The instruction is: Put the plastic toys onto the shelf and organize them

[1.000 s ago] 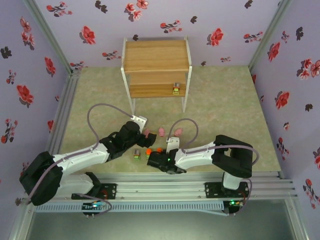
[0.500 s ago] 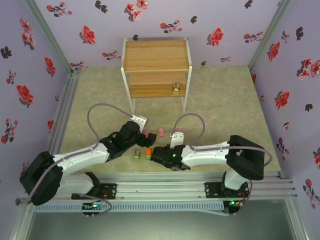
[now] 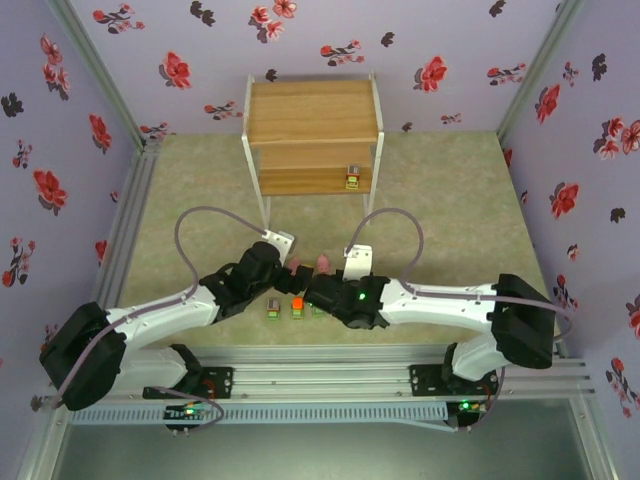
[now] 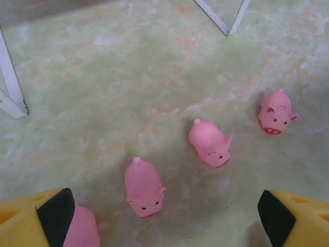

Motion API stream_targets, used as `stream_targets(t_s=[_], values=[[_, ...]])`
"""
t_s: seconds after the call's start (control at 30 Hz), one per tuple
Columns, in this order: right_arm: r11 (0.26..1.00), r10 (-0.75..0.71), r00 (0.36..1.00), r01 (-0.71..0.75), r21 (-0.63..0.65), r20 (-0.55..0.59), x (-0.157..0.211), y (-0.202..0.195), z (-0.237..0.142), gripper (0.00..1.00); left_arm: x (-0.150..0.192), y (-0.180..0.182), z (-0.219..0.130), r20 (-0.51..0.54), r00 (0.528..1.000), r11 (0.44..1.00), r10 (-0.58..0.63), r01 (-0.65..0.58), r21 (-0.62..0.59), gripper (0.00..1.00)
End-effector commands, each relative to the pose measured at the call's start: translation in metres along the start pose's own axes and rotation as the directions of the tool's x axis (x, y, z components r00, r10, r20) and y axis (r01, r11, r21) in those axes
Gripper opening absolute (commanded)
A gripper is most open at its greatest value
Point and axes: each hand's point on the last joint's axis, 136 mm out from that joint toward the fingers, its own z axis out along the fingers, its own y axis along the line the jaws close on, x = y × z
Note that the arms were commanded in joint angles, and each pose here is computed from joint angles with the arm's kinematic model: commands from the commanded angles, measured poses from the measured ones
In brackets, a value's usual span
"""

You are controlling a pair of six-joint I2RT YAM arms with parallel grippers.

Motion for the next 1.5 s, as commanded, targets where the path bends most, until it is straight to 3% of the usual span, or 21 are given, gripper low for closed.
stream_targets(t_s=[0.0, 0.73, 1.47], values=[[1.000, -0.024, 0.998, 0.023, 0.018, 0.062, -0.024, -0.004, -0.008, 0.09, -0.013, -0.002, 0.000, 0.028, 0.999, 1.000, -0.017, 0.017, 0.007, 0.96], [0.999, -0.035, 0.993, 0.039, -0.033, 0.116, -0.087, 0.026, -0.014, 0.10, -0.014, -0.002, -0.001, 0.029, 0.999, 1.000, -0.014, 0.013, 0.006, 0.96], [0.996, 0.002, 0.996, 0.005, -0.085, 0.085, -0.159, 0.045, 0.012, 0.10, -0.016, -0.001, -0.004, 0.037, 0.999, 1.000, -0.014, 0.014, 0.006, 0.96]])
